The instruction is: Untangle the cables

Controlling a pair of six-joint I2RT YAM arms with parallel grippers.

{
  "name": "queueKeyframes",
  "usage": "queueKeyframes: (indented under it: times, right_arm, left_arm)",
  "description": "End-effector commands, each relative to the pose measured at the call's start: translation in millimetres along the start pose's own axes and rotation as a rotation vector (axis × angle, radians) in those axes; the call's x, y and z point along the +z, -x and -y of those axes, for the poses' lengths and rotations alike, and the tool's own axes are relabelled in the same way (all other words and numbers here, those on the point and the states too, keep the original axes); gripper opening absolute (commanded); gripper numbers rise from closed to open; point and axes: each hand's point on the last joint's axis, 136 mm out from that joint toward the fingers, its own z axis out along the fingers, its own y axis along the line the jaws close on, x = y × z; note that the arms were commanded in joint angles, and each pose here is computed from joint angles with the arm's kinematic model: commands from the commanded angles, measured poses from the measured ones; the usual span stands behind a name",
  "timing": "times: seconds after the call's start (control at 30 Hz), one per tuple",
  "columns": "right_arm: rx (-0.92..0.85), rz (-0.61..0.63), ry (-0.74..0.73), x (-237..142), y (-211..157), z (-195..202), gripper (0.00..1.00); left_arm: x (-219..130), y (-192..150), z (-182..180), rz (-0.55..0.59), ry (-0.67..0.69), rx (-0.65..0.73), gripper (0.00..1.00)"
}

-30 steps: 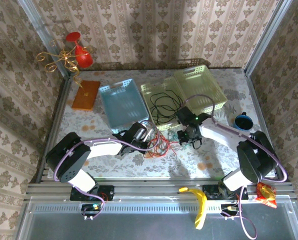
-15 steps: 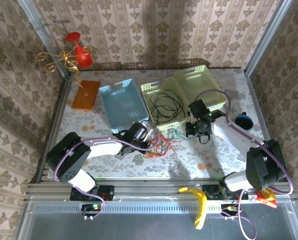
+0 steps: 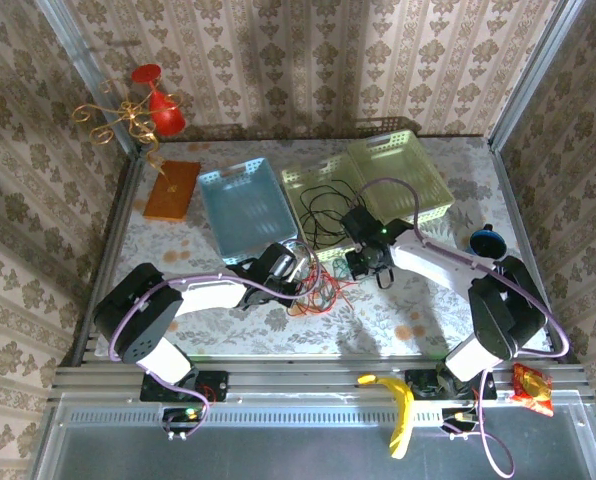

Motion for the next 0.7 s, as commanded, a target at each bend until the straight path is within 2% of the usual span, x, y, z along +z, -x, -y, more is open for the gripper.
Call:
queueKeyframes:
  times: [0.0, 0.27, 0.4, 0.53, 0.67]
  right_arm:
    - [-0.074, 0.028, -0.073, -3.9, 10.9, 2.8, 0.0]
    - [-0.23, 0.009, -0.156, -3.4, 11.2, -6.3, 0.0]
    - [-0.282, -0.006, -0.253, -3.8, 6.6, 0.0, 0.0]
    - [-0.197, -0.007, -0.332, -8.9, -3.4, 24.9, 0.0]
    - [0.004, -0.027, -0.337, -14.5, -21.4, 58.8, 0.0]
  left_arm:
    - [8.2, -26.5, -1.9, -0.108, 0.018, 0.041, 0.0]
    - [8.2, -26.7, -2.0, -0.112, 0.021, 0.043, 0.0]
    - [8.4, -26.3, -1.4, -0.112, 0.02, 0.046, 0.0]
    - [8.3, -27.5, -1.5, -0.114, 0.02, 0.045, 0.0]
    - [9.1, -27.6, -1.5, -0.114, 0.019, 0.051, 0.0]
